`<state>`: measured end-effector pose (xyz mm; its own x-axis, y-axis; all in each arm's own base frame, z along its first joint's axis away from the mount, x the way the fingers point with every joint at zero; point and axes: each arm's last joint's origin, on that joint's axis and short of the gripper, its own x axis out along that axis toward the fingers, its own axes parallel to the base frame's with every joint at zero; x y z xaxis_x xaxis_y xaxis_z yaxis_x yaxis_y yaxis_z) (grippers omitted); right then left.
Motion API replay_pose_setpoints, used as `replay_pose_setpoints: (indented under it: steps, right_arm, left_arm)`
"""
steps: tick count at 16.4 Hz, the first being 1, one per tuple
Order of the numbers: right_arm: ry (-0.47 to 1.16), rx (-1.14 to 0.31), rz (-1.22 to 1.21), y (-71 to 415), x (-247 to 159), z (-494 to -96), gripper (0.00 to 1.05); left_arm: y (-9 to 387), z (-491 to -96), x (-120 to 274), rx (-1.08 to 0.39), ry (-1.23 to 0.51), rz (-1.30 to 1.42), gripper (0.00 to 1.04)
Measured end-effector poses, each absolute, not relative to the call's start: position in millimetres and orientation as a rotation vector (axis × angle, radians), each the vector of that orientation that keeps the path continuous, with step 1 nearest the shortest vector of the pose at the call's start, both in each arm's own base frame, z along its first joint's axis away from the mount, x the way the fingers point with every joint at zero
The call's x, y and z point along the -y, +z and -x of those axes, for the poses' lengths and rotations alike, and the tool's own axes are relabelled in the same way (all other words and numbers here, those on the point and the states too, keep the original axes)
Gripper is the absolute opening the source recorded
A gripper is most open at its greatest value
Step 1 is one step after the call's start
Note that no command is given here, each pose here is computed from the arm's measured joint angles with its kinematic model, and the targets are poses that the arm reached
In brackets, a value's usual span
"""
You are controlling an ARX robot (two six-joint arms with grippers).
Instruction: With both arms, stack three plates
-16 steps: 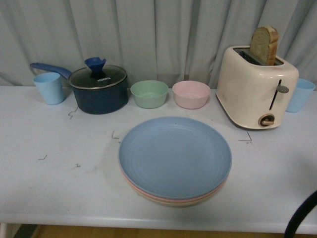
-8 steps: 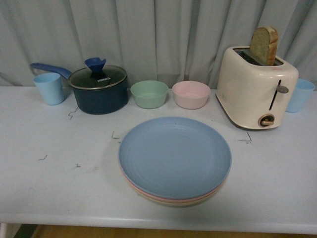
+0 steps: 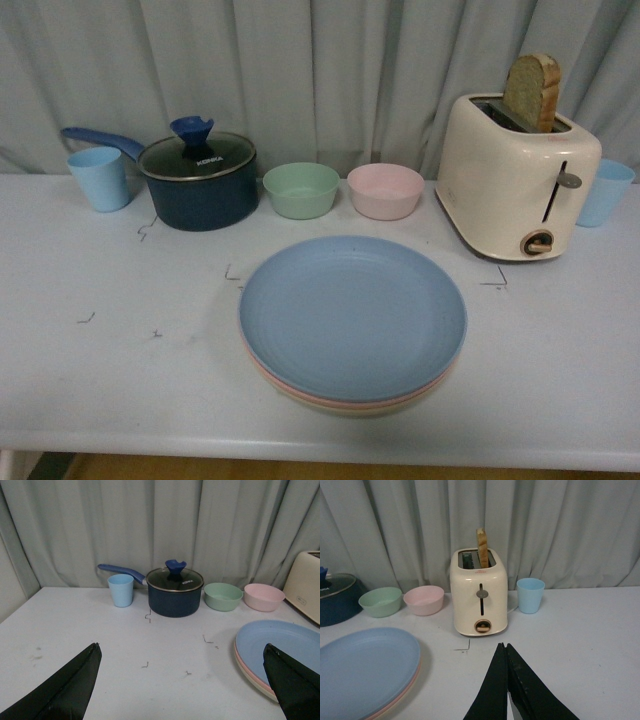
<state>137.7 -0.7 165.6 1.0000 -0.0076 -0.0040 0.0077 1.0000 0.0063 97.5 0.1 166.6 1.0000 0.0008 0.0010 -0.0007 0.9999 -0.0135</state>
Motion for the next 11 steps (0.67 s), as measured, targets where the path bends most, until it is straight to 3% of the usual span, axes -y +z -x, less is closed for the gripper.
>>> replay_pose_setpoints:
  steps: [11]
  right_arm:
    - [-0.008,0.014,-0.006,170.7,0.6,-116.4,0.02]
  left_arm:
    - [166.6,-97.5,-0.1,0.001,0.001,0.014,0.98]
